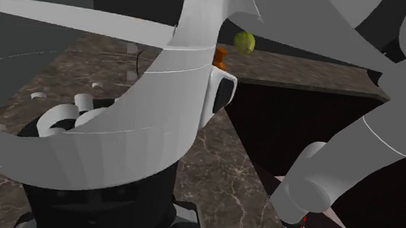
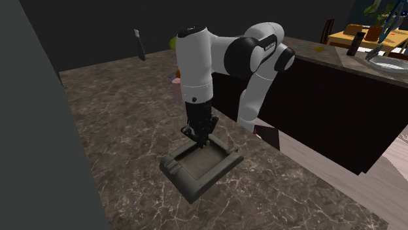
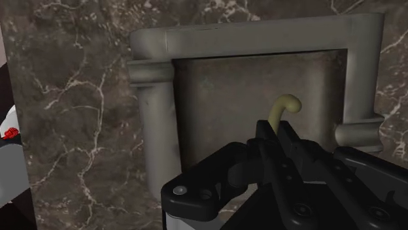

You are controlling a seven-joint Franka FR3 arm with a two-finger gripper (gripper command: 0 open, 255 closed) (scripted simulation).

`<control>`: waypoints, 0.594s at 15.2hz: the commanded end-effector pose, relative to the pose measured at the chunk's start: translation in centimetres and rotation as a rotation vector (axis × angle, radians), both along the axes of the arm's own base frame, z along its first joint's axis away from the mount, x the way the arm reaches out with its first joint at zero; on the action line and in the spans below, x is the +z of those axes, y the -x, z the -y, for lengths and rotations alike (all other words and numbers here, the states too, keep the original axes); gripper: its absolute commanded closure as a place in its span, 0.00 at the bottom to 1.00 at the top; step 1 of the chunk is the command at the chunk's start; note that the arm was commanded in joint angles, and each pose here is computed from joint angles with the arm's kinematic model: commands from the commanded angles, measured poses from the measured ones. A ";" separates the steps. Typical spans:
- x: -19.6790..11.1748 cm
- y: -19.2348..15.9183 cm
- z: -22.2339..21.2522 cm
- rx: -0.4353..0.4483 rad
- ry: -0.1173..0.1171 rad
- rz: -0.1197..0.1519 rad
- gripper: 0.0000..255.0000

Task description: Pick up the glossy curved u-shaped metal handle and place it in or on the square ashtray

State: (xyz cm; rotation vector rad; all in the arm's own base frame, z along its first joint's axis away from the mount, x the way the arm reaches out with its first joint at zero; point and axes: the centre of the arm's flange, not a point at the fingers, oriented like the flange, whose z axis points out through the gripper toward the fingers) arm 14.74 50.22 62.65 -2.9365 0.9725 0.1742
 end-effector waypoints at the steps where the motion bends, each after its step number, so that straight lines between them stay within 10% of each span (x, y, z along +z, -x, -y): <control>1: -1.0 0.1 0.0 -0.001 0.000 0.000 1.00; 9: -4.5 0.1 0.0 -0.001 0.000 0.000 1.00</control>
